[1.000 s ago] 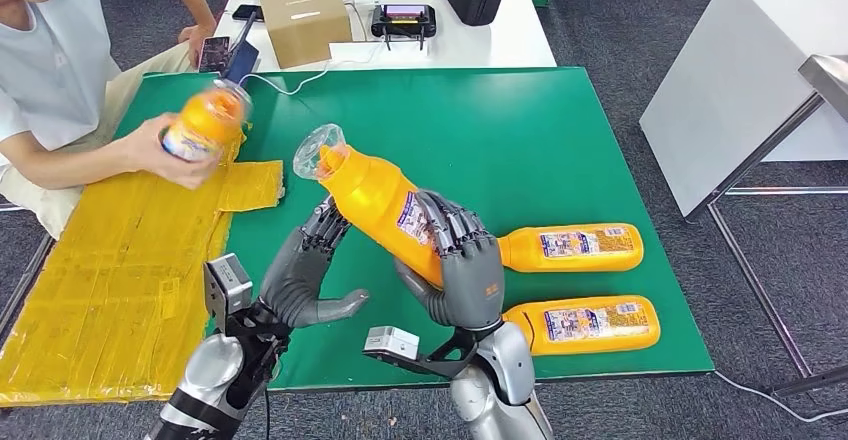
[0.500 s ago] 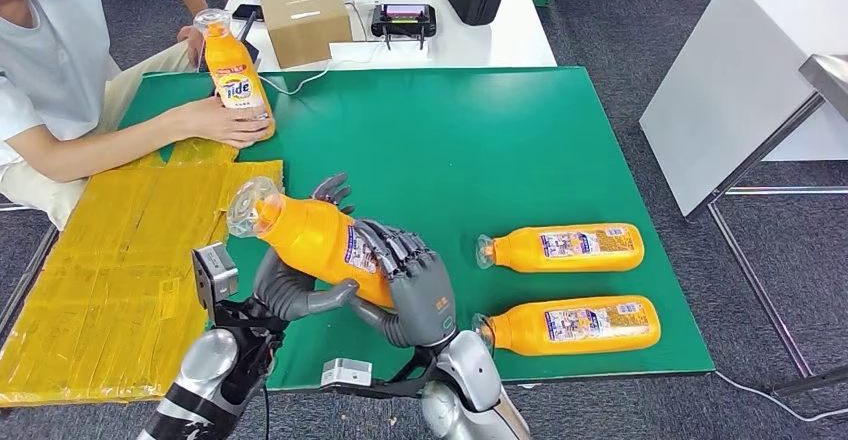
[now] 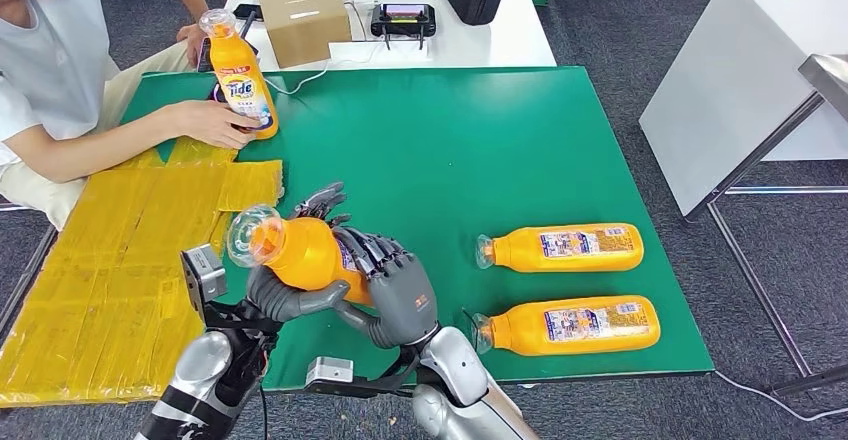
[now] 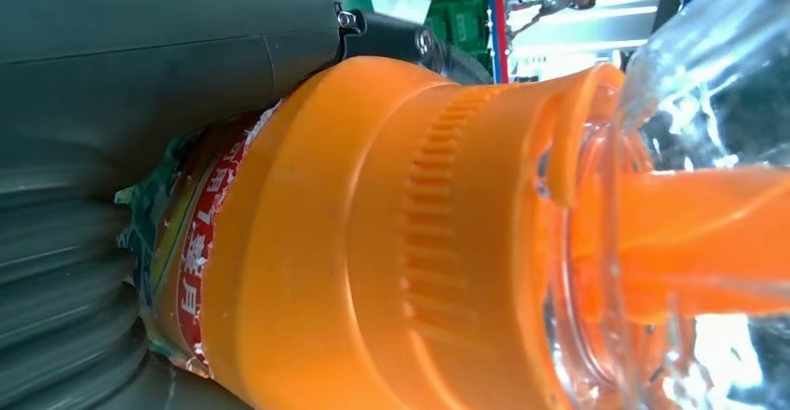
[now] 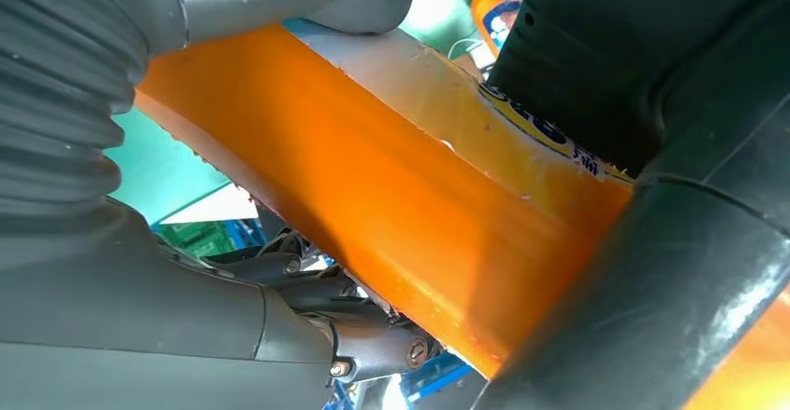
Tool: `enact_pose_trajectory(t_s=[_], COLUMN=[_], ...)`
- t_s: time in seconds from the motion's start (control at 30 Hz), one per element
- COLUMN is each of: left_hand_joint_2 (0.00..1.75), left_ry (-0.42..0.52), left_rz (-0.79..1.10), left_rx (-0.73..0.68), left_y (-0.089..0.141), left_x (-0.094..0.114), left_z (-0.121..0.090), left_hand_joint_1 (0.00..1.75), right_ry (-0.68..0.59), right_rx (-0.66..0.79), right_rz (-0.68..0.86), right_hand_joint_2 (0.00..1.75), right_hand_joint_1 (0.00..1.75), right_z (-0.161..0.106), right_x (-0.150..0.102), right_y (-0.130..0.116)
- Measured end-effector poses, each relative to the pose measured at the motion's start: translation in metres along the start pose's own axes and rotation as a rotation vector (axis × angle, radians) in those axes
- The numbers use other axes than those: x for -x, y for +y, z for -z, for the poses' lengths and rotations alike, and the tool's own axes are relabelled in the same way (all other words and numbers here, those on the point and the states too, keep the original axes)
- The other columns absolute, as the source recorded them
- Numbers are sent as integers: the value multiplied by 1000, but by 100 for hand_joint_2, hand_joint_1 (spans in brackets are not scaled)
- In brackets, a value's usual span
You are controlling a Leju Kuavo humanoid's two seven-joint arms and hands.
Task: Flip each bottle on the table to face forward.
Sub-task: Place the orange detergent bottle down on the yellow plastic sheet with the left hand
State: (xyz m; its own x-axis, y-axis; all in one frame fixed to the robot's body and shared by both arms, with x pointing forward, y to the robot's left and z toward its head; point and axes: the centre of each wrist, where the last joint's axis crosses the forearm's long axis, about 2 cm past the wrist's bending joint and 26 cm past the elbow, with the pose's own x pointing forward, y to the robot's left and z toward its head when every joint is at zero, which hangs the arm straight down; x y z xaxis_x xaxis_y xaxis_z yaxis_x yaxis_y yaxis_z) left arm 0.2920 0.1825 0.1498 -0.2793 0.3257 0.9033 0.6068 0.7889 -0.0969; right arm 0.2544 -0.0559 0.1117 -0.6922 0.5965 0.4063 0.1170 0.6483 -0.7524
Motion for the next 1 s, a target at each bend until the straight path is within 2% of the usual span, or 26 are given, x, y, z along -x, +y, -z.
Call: enact_pose_trajectory(t_s=[0.73, 0.77, 0.87, 0.9, 1.0], left_hand_joint_2=[175, 175, 175, 175, 175], left_ry=[-1, -1, -2, -3, -7], left_rz=[-3, -3, 1, 5, 22], left_rx=[-10, -10, -11, -13, -28], left_y=[1, 1, 1, 1, 1], left_x=[1, 1, 1, 1, 0], left_z=[-3, -3, -3, -2, 0], left_hand_joint_1=[175, 175, 175, 175, 175], right_ry=[-18, -19, -17, -13, 5], right_rx=[-12, -12, -5, -1, 23], right_rz=[-3, -3, 9, 25, 89], right_hand_joint_2=[175, 175, 175, 175, 175], right_hand_joint_1=[174, 144, 14, 0, 0], right_z=[-2, -2, -2, -3, -7], right_x=[2, 2, 2, 3, 1], right_y=[-1, -1, -2, -2, -3])
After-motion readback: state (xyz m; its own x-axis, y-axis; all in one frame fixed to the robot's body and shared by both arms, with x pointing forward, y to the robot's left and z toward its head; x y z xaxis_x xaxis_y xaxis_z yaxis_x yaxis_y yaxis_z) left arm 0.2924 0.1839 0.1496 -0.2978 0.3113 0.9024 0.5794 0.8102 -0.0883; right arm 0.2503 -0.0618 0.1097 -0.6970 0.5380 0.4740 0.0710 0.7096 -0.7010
